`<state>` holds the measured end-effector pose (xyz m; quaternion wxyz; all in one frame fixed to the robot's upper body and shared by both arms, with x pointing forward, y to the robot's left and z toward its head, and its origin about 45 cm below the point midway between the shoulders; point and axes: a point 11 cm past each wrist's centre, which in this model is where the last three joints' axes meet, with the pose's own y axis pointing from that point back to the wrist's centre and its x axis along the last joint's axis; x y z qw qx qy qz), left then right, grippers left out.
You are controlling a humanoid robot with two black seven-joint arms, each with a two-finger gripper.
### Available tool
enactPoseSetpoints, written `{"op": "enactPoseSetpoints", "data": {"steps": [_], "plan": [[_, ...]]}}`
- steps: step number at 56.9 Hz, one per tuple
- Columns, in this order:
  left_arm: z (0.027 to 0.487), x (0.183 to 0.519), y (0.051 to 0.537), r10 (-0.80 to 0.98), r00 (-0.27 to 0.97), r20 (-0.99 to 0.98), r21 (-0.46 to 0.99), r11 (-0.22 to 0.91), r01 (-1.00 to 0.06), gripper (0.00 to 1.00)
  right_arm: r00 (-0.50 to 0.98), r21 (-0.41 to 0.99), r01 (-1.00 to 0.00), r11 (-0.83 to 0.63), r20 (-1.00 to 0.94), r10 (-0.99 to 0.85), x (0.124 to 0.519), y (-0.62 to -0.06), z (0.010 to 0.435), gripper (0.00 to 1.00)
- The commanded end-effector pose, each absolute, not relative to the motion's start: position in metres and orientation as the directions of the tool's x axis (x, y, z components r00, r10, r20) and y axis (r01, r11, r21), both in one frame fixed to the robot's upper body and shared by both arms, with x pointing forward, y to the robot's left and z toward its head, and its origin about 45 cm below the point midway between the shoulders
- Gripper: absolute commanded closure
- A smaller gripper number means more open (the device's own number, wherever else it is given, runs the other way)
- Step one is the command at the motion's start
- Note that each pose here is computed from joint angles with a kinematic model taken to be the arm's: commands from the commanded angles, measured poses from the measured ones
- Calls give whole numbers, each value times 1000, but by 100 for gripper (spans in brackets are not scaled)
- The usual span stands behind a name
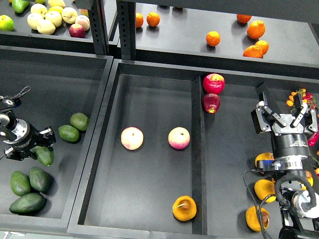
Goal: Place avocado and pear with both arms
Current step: 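Carry the avocado into the side bin of avocados and release, then raise the open left gripper and bring it back over the center bin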
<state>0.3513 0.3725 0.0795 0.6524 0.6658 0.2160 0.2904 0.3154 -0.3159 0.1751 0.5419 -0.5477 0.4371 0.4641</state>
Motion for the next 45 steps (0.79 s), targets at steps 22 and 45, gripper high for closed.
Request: {"op": "enactPoseSetpoints", "data": {"steps": [22,45], "plan": [[63,351,358,661,742,107,994,-56,-93,48,187,-188,-982,-36,-982,25,316,-314,175,0],[63,352,360,652,749,117,993,-68,-95,39,183,-184,-982,-41,-983,26,315,-313,174,0]]}}
